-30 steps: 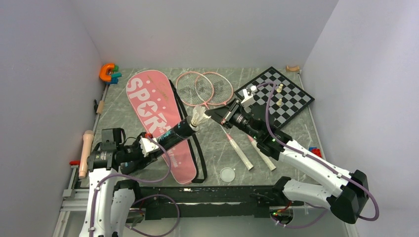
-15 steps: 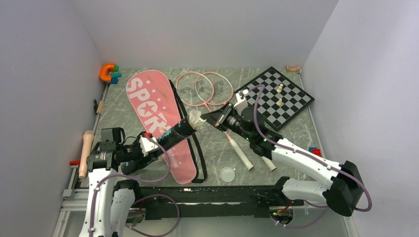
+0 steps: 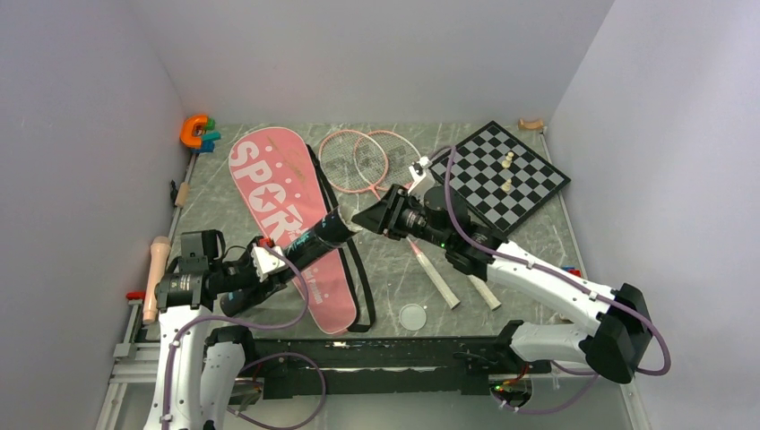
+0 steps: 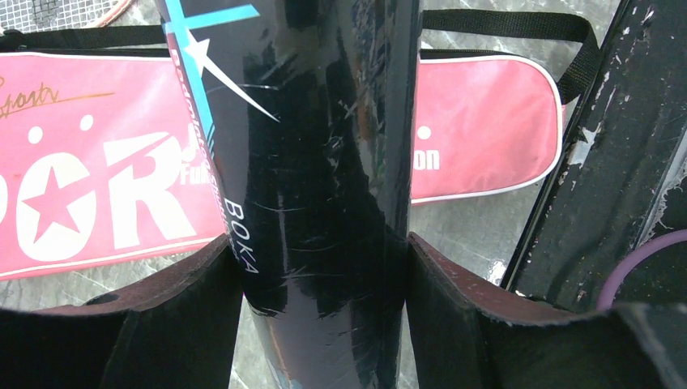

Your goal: Pack up the badminton gear

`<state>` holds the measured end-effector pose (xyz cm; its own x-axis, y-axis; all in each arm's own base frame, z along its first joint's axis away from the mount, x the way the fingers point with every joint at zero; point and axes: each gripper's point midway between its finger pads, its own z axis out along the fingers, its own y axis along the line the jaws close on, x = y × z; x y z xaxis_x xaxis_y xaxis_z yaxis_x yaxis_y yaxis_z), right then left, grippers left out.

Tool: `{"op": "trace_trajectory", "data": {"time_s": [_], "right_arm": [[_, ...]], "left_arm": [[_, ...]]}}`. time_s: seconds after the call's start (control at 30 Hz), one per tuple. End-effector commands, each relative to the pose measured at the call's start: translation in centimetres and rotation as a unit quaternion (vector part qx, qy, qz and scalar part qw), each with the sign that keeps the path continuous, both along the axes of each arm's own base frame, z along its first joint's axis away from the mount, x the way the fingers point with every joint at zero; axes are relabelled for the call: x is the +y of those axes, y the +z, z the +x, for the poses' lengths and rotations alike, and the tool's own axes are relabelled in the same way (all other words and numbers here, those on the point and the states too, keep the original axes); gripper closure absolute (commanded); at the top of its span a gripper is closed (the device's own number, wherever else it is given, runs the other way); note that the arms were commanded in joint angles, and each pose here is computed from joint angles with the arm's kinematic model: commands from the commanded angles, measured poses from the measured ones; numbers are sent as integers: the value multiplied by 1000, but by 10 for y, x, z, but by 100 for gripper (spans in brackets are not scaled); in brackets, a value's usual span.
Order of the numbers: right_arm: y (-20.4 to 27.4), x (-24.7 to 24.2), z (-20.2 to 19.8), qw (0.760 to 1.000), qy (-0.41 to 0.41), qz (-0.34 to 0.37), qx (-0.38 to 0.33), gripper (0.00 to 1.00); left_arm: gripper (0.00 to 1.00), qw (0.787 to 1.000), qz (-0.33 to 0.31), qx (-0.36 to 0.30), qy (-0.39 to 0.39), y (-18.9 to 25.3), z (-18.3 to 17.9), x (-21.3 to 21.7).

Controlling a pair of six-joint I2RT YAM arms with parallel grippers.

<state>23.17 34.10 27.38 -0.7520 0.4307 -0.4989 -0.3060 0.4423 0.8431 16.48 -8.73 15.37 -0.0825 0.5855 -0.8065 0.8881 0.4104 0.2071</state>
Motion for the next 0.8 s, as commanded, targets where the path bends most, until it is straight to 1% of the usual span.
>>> {"op": "trace_trajectory", "data": {"time_s": [0.0,0.1,0.23,0.57,0.77], "right_arm": [[16,1,-8,997,64,-26,-28,52],[14,-2,-6,995,78,-49,-27,48],[12,-7,-3,993,86,-71,-26,46],[0,-4,0,989,108,-98,-17,46],[-9,8,-2,984,112,-136,-21,47]], "left_arm": [[100,998,-24,-48,-29,27,7,-11],[100,998,-22,-47,-30,27,6,-10],[100,998,-20,-49,-32,27,4,-10],[100,998,-21,-53,-35,31,2,-11],[100,997,-23,-58,-38,34,3,-12]]}}
